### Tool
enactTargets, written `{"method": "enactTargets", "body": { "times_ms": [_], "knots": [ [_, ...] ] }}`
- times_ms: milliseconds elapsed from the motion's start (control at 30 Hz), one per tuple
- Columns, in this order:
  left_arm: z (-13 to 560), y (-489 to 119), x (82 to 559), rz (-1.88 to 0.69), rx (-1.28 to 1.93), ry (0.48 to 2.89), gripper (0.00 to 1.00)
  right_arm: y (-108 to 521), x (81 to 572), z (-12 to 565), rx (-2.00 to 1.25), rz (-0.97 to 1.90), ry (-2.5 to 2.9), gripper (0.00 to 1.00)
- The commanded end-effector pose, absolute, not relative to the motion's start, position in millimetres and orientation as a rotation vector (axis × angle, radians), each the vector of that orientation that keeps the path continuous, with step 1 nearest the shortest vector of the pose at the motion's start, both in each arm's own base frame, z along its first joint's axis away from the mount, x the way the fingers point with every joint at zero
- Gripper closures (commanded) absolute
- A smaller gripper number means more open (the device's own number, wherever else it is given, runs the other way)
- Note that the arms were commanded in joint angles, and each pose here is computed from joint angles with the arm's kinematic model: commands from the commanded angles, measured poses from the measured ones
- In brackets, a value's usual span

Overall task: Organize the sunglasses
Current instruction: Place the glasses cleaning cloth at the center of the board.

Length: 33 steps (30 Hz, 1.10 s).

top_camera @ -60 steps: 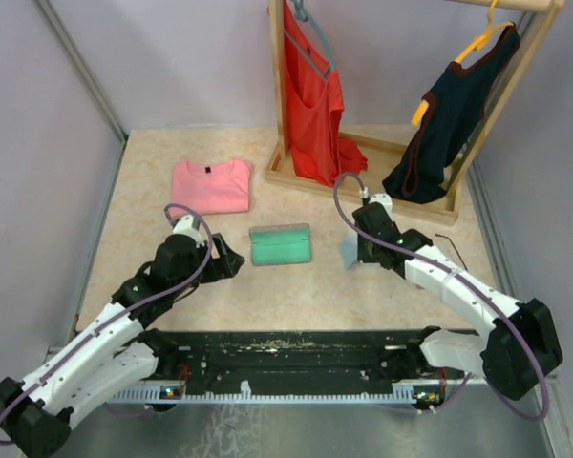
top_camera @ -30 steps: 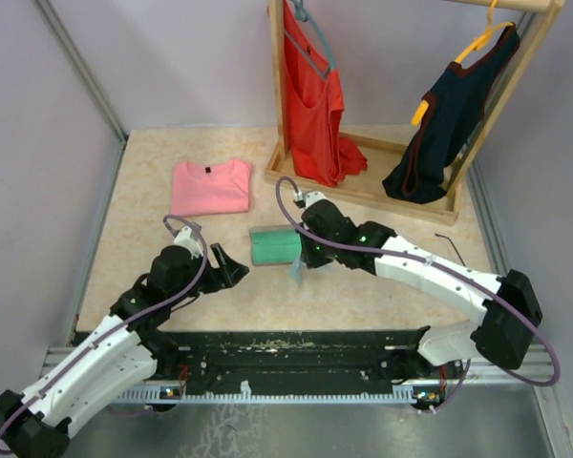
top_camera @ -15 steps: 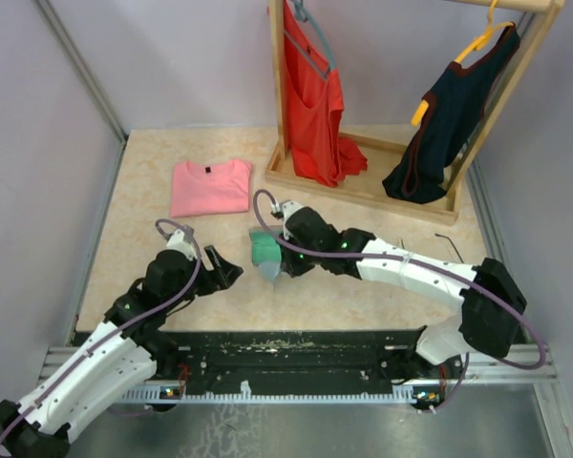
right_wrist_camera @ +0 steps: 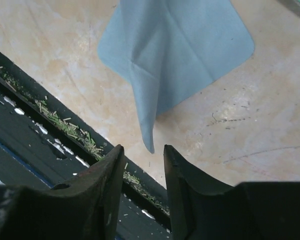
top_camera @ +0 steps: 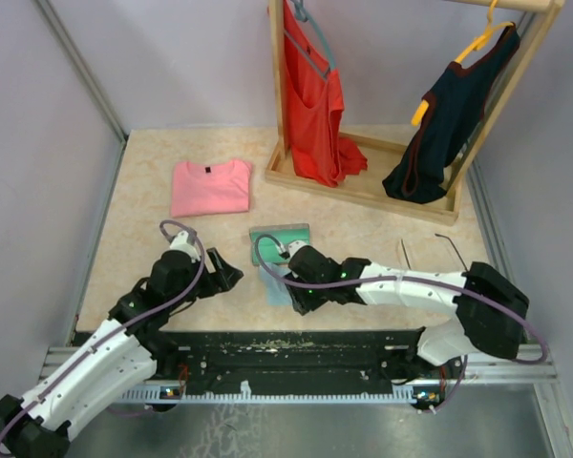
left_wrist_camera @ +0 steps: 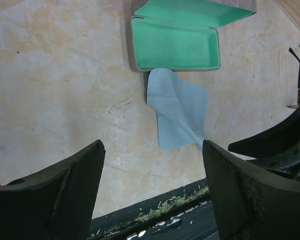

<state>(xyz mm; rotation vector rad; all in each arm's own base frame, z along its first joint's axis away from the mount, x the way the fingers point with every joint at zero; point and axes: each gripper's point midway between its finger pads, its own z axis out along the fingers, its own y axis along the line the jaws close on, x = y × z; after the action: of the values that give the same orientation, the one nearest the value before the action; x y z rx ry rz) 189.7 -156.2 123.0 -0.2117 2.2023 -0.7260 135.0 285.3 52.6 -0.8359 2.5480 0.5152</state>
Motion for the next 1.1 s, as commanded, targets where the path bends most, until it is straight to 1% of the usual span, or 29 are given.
{"method": "enactTargets", "body": {
  "times_ms": [0,133,233,367,500,633,833,1033,1067],
  "knots": [
    [112.4,-158.8,192.8,-0.715,-0.196,2.223,0.17,290.7,146.4,86.5,-0.700,0.583,2.429,0.58],
    [99.8,-169.8,192.9,-0.748,-0.152,2.259,0.20,269.8,160.9,90.7,-0.506,0.490,2.406,0.49],
    [90.9,-173.1,198.9,-0.731,-0.145,2.271,0.21,262.7,176.7,92.0,-0.366,0.464,2.371,0.48],
    [86.8,-179.7,213.9,-0.716,-0.126,2.243,0.23,267.5,199.3,83.6,-0.291,0.482,2.366,0.50],
    [78.1,-188.3,224.2,-0.701,-0.110,2.272,0.28,285.0,217.8,80.9,-0.327,0.476,2.356,0.52],
    [71.6,-191.5,229.1,-0.683,-0.103,2.295,0.31,292.5,230.3,71.1,-0.364,0.403,2.377,0.56],
    [62.6,-200.3,229.0,-0.728,-0.063,2.292,0.34,301.9,236.3,58.9,-0.432,0.358,2.404,0.58],
    [59.3,-196.6,226.3,-0.721,-0.077,2.294,0.36,300.0,237.2,46.0,-0.466,0.285,2.453,0.64],
    [58.5,-195.4,224.8,-0.720,-0.079,2.294,0.36,297.9,236.2,37.0,-0.475,0.258,2.474,0.64]
  ]
}}
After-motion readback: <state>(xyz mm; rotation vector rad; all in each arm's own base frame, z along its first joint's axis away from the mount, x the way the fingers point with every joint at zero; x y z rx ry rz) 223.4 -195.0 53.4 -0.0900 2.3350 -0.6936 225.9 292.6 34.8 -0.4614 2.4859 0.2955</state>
